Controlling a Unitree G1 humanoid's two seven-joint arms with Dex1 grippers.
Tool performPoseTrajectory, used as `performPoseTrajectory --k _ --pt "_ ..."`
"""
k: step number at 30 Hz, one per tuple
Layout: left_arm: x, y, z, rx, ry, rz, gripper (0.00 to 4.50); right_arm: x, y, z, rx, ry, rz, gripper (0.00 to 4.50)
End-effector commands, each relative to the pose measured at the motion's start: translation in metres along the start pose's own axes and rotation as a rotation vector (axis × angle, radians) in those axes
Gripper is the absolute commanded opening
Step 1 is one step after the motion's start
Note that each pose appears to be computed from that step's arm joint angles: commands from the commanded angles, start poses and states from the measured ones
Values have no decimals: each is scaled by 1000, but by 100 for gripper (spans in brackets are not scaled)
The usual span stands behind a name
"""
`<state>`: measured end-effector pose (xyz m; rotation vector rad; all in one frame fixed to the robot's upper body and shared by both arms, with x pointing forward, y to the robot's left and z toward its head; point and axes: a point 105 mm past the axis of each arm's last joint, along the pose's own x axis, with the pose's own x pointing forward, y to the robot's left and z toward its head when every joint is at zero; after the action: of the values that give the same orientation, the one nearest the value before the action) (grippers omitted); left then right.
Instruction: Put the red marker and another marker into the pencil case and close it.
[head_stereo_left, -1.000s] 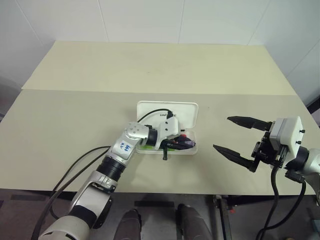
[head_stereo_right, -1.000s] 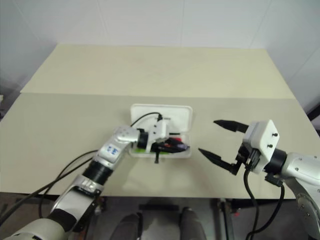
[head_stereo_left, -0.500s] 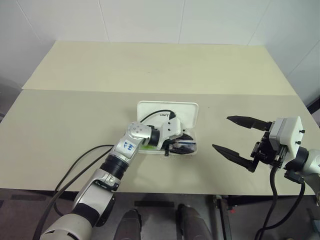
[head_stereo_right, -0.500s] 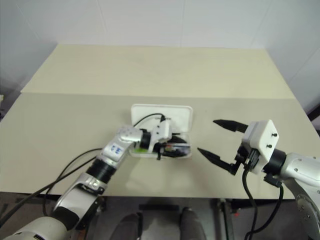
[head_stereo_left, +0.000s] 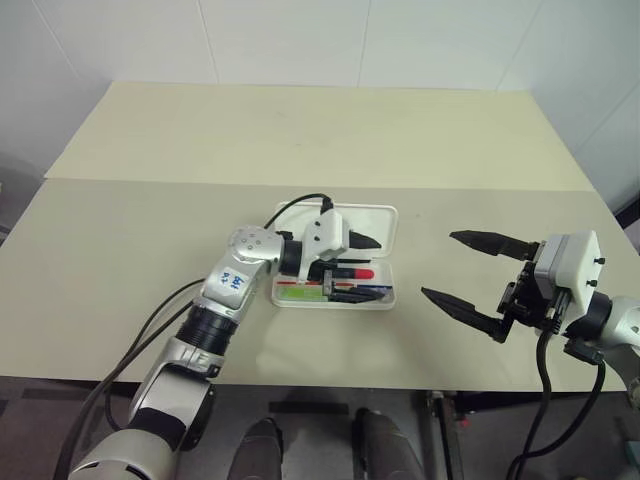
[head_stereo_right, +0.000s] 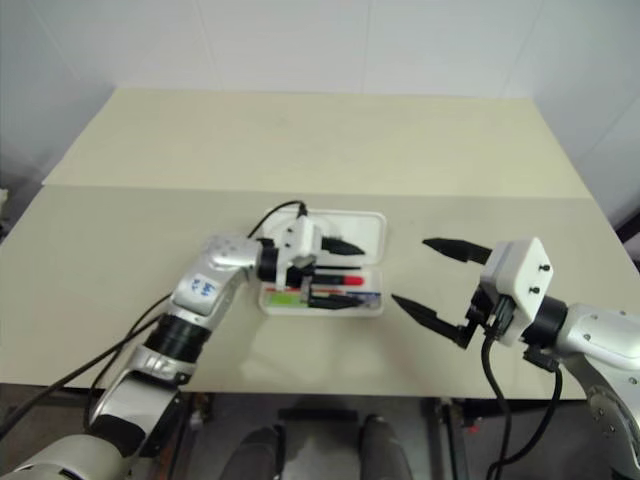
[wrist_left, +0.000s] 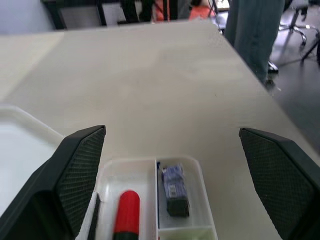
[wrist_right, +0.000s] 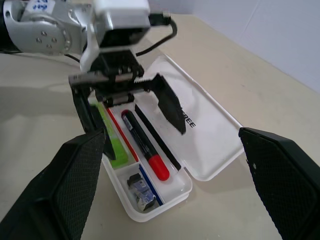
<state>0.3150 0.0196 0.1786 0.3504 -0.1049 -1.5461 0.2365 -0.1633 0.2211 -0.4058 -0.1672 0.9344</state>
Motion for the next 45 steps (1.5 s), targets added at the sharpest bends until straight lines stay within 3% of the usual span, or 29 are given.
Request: performPoseTrajectory --k 1,6,9,14,20,27,34,38,45 --pt "-30 -7 22 1 -79 24 448 1 -1 5 -16 -35 7 450" --pt "-97 9 26 -23 -126 291 448 5 -4 2 -7 -42 34 450" --pt "-130 16 25 -49 -147 414 387 7 -7 1 -7 -52 47 450" --pt "-166 23 15 -15 -81 547 219 12 -13 3 -19 -80 86 450" --pt "-185 42 -4 -8 10 669 14 18 -13 6 -32 -95 164 450" --pt "-171 72 -25 -54 39 761 6 22 -13 7 -44 -95 187 450" --pt "-132 82 -38 -89 41 671 6 22 -13 8 -50 -93 171 450" --pt "-109 87 -36 -92 20 620 6 22 -12 8 -49 -95 163 450" --pt "-103 86 -25 -56 -25 553 6 21 -11 9 -49 -98 151 450"
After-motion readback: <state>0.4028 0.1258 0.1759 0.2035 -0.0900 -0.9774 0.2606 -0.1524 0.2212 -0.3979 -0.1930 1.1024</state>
